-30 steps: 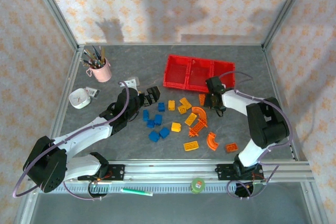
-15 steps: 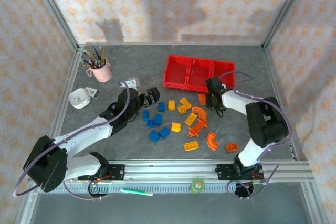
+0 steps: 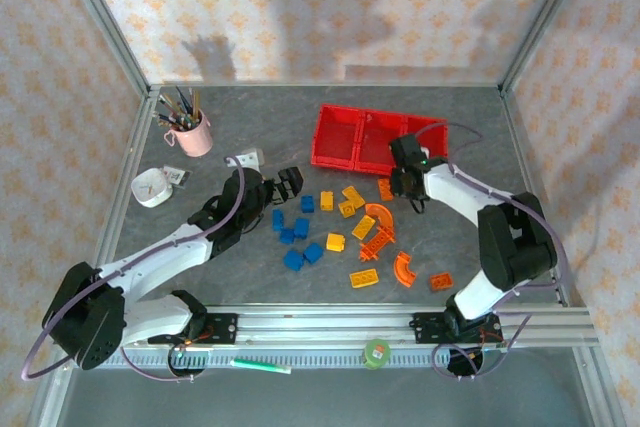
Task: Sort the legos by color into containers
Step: Place the lego in the container.
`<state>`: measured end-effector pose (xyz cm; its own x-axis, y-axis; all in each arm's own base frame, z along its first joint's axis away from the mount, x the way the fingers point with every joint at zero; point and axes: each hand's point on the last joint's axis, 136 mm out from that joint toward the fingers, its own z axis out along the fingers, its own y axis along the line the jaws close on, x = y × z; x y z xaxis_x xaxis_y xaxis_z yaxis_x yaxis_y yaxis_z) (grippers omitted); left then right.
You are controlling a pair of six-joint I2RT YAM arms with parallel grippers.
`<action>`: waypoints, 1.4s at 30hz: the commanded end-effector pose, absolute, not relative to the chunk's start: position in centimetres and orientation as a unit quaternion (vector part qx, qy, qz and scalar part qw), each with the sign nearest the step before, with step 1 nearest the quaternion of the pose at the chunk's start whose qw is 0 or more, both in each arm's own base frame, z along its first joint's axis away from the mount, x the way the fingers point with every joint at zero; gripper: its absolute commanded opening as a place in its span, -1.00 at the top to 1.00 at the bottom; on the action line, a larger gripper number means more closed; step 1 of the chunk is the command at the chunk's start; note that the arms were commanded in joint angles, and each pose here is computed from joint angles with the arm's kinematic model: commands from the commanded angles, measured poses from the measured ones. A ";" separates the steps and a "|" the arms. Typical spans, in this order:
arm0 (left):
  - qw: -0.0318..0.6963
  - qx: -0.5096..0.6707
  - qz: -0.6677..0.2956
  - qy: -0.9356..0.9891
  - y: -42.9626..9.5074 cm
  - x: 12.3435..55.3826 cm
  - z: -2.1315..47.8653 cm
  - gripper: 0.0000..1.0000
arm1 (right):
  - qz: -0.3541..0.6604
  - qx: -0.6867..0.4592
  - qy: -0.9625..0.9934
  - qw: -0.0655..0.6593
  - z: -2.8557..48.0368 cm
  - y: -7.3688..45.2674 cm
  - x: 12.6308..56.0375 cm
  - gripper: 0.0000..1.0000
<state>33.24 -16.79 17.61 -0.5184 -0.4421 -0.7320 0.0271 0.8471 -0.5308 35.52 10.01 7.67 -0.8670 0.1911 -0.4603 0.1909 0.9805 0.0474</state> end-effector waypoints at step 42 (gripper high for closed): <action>0.460 -0.108 -0.274 0.838 -17.3 33.1 19.2 -0.98 | 0.113 0.010 0.941 0.320 15.1 19.5 38.8 -0.47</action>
<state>33.15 -16.22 18.71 -0.5470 -0.4313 -0.7174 0.0444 0.8409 -0.5393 40.52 20.71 16.18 -0.7753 0.0871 -0.6255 -0.0717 0.9719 0.2242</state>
